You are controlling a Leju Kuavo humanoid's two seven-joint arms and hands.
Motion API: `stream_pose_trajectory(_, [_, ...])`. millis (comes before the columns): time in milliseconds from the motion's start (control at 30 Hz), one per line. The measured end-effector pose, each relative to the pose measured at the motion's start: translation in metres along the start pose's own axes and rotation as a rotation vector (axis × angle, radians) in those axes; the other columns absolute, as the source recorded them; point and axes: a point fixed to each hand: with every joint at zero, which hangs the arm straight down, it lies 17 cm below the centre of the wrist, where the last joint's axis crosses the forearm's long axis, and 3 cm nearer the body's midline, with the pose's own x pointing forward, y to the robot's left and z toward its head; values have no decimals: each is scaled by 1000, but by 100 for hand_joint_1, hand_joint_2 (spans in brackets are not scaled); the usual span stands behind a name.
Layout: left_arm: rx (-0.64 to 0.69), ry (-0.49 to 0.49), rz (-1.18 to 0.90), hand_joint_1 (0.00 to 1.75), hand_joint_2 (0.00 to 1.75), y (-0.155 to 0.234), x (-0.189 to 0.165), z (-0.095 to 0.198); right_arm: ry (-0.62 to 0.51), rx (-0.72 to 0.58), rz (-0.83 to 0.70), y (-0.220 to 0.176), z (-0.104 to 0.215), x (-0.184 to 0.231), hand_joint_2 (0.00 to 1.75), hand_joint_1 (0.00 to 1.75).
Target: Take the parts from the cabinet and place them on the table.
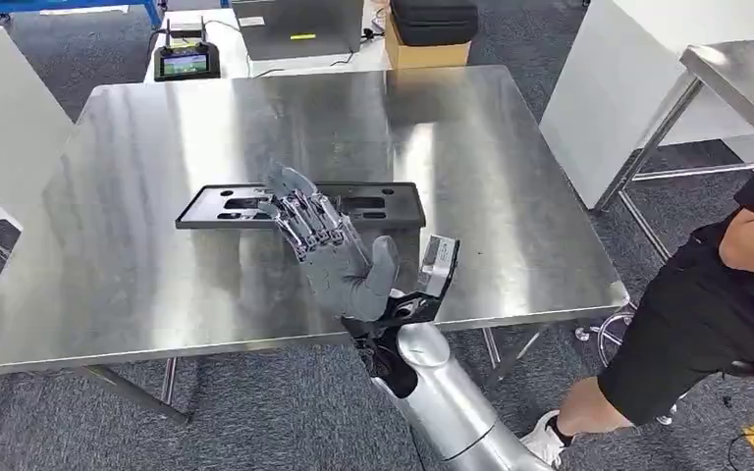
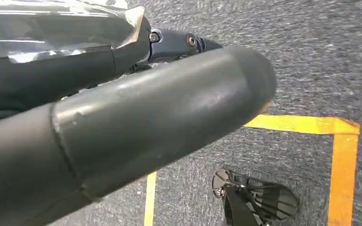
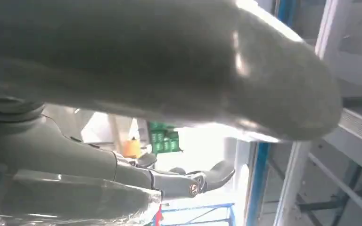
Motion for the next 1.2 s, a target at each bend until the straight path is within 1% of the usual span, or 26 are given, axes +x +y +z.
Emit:
stream_pose_trajectory(300, [6, 9, 21, 0, 0, -1, -1, 0, 18, 7, 16, 0, 1, -4, 0, 0])
stream_pose_trajectory(667, [6, 12, 27, 0, 0, -2, -2, 1, 2, 18, 13, 4, -8, -1, 0, 0])
stream_pose_trajectory(1200, [30, 19, 56, 0, 0, 2, -2, 0, 46, 17, 37, 4, -6, -19, 0, 0])
